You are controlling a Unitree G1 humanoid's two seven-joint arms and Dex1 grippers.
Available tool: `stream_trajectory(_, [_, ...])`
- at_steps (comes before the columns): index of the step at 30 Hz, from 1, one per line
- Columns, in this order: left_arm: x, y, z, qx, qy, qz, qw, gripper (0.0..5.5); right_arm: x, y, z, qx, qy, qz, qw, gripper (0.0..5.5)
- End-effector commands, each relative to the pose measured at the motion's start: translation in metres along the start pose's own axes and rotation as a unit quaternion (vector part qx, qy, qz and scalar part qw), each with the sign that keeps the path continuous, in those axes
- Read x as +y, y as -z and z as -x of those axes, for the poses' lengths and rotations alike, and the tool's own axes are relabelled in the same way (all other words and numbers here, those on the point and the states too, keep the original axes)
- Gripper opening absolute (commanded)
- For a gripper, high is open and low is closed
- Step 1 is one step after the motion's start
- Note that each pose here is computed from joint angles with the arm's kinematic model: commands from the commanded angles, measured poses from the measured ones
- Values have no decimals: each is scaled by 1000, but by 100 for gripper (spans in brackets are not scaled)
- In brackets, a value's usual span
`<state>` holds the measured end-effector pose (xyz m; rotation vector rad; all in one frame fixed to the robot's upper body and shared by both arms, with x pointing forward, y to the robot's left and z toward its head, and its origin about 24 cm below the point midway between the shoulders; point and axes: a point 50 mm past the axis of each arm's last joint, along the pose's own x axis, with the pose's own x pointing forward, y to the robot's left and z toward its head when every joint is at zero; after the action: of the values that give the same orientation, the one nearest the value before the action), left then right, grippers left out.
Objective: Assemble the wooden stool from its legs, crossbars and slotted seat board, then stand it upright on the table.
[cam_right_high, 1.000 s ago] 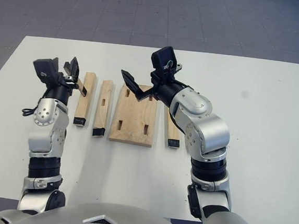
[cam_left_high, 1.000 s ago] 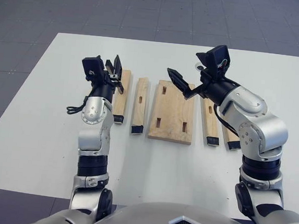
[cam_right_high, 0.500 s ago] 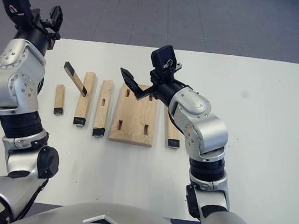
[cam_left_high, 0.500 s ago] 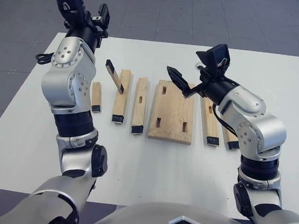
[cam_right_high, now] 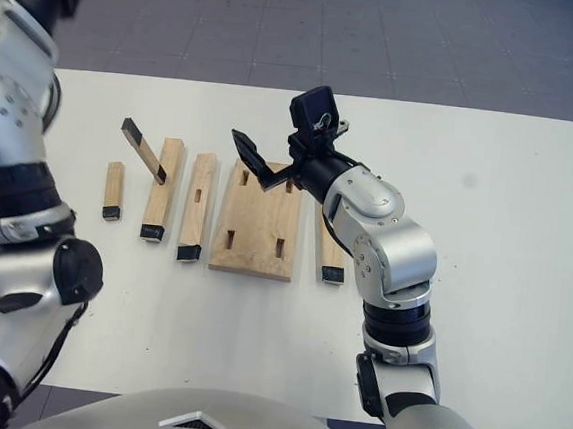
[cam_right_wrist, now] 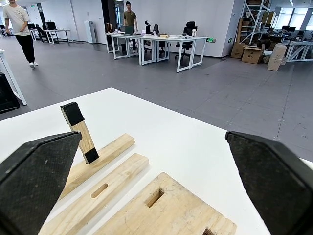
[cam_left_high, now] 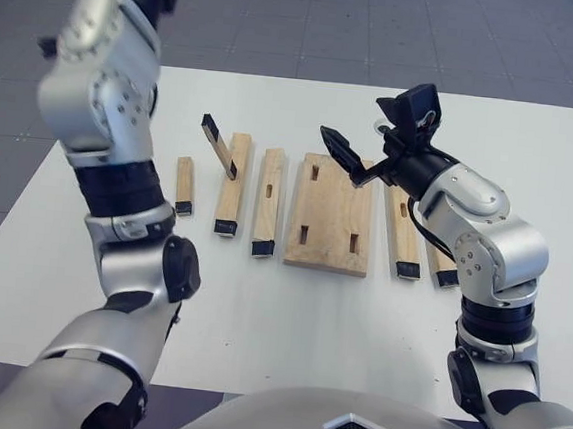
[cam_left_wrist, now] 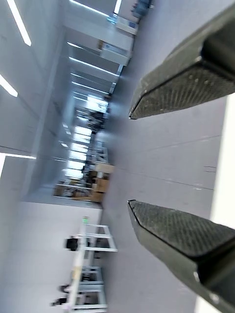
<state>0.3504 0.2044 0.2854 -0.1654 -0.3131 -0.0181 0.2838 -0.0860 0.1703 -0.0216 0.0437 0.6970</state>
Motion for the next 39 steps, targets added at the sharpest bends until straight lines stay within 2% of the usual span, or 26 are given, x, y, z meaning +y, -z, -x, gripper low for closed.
stream_trajectory(1, [6,59,0,101,-1,20,995,307,1,-6,-1,-9,-1,6,1000,550])
stream_trajectory(3, [12,99,10,162,-3,44,986,307,0,-6,-1,-10,0,5,1000,550])
stream_trajectory(6, [36,184,53,284,-46,71,955,307,0,-7,-2,-12,-1,4,1000,550])
stream_trajectory(8, [44,205,76,303,-66,93,946,307,-1,-8,-1,-13,1,3,1000,550])
stream_trajectory(10, [46,201,80,282,-75,108,950,307,-1,-8,0,-12,3,1,1000,550])
stream_trajectory(12, [44,183,73,236,-73,104,963,307,-1,-7,1,-10,5,-3,1000,550])
stream_trajectory(14, [35,149,57,165,-62,104,979,307,1,-5,2,-9,5,-7,1000,550])
stream_trajectory(18, [12,33,20,-15,-17,105,994,307,4,-2,3,-6,5,-12,1000,550])
stream_trajectory(20, [5,-1,17,-50,1,105,993,307,3,-2,3,-5,6,-11,1000,550])
stream_trajectory(21, [1,-8,18,-45,11,110,993,307,3,-2,3,-5,6,-11,1000,550])
stream_trajectory(23, [-6,6,28,24,30,113,993,307,2,-3,3,-7,7,-8,1000,550])
stream_trajectory(25, [-2,39,55,114,25,97,988,307,0,-4,3,-8,10,-5,1000,550])
stream_trajectory(28, [-4,66,102,203,24,89,975,307,-2,-5,6,-7,18,-4,1000,550])
stream_trajectory(33, [-26,88,156,296,54,99,948,307,-6,-4,9,-4,29,-3,1000,550])
stream_trajectory(39, [-24,110,183,384,36,46,922,307,-8,-4,10,-1,35,-4,999,550])
